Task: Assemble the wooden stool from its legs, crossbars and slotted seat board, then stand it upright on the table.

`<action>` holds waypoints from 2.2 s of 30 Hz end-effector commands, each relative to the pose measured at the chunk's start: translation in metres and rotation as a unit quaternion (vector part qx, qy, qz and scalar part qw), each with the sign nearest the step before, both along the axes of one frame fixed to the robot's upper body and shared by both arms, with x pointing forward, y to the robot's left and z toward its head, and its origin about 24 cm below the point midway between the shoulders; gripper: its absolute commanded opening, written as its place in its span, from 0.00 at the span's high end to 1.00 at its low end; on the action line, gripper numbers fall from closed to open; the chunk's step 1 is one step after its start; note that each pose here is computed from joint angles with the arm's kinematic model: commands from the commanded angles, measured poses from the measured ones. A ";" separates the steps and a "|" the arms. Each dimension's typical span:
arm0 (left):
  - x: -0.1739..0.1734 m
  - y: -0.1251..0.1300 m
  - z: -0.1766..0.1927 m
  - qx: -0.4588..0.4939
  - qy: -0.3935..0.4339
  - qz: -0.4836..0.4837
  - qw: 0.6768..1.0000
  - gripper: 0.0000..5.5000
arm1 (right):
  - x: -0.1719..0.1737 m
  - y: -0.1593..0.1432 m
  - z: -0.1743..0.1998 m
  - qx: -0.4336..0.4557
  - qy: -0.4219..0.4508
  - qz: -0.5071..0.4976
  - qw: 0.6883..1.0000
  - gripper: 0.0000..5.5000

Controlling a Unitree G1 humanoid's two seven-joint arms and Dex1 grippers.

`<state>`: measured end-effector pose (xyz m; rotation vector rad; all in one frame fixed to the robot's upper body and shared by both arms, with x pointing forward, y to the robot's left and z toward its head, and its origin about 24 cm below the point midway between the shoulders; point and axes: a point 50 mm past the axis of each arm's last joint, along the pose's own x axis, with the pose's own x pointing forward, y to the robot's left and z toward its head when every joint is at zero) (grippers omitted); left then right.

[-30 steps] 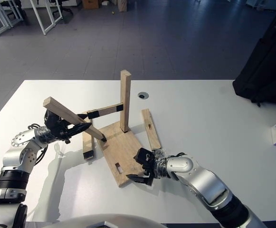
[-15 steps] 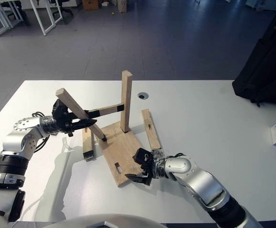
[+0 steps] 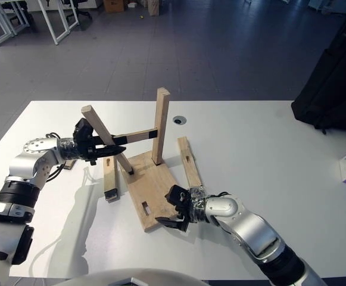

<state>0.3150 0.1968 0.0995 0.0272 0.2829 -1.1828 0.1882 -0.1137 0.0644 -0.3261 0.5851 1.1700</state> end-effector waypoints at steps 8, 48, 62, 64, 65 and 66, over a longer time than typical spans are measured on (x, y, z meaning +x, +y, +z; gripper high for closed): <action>-0.031 0.032 -0.085 0.246 0.111 0.056 0.961 0.63 | 0.053 0.038 0.081 0.301 0.011 -0.163 0.939 0.48; -0.040 0.034 -0.096 0.164 0.176 0.015 0.970 0.63 | 0.161 -0.095 0.101 0.033 -0.205 -0.390 0.897 0.62; -0.033 0.008 -0.103 0.184 0.249 -0.072 0.948 0.63 | 0.095 0.127 0.144 0.341 -0.111 -0.110 0.927 0.62; -0.035 0.007 -0.105 0.170 0.250 -0.072 0.950 0.63 | 0.107 0.103 0.135 0.305 -0.125 -0.152 0.932 0.62; -0.037 0.009 -0.107 0.162 0.247 -0.064 0.953 0.63 | 0.114 0.074 0.127 0.274 -0.131 -0.187 0.934 0.62; -0.039 0.011 -0.109 0.153 0.246 -0.056 0.955 0.63 | 0.116 0.048 0.121 0.248 -0.134 -0.215 0.935 0.62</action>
